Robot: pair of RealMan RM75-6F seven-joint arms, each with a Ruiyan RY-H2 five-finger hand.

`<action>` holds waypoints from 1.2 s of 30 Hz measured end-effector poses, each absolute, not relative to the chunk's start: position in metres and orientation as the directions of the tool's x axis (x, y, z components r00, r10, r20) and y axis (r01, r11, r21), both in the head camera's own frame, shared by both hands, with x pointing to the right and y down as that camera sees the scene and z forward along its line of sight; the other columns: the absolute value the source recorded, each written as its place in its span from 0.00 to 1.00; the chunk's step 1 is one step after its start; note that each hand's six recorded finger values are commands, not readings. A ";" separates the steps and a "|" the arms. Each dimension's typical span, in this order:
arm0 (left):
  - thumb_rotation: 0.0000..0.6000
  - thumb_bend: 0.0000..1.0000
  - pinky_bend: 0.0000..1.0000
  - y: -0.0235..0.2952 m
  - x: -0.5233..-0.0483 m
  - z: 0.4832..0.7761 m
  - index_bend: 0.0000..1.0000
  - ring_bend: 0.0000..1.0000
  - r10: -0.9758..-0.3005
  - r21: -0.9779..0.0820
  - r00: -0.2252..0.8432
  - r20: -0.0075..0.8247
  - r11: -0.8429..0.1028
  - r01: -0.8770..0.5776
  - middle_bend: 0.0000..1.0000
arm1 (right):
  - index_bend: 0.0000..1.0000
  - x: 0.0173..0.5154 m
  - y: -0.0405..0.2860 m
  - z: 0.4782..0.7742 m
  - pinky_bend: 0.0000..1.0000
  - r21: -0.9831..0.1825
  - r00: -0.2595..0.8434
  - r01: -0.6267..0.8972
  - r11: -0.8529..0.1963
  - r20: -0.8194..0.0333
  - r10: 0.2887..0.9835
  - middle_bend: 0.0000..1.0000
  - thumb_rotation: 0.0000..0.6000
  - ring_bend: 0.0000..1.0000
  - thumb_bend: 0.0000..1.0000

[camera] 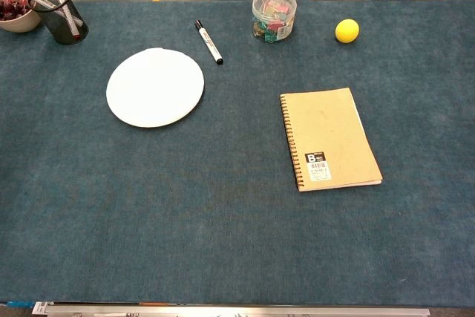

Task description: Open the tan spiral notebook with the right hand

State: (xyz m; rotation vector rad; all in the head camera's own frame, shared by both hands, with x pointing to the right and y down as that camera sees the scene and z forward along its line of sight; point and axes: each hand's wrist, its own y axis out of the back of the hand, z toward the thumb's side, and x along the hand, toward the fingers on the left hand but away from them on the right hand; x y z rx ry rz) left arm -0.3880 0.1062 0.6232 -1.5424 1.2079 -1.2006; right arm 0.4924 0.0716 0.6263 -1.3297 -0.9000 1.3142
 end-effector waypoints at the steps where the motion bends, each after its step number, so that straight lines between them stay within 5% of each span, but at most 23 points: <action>1: 1.00 0.40 0.20 0.106 -0.388 0.624 0.20 0.14 -0.977 -0.959 0.086 0.195 -0.208 -0.195 0.13 | 0.45 0.492 0.071 0.627 0.19 -0.968 0.130 -0.143 -0.206 -0.225 0.966 0.30 1.00 0.15 0.00; 17: 1.00 0.40 0.20 0.108 -0.389 0.626 0.20 0.14 -0.973 -0.956 0.079 0.215 -0.226 -0.187 0.13 | 0.45 0.441 0.061 0.645 0.19 -0.940 0.378 -0.252 -0.231 -0.316 0.870 0.30 1.00 0.15 0.01; 36: 1.00 0.40 0.20 0.115 -0.402 0.626 0.20 0.14 -0.974 -0.954 0.051 0.223 -0.229 -0.193 0.13 | 0.45 0.367 0.056 0.732 0.19 -0.894 0.593 -0.412 -0.177 -0.410 0.693 0.30 1.00 0.15 0.01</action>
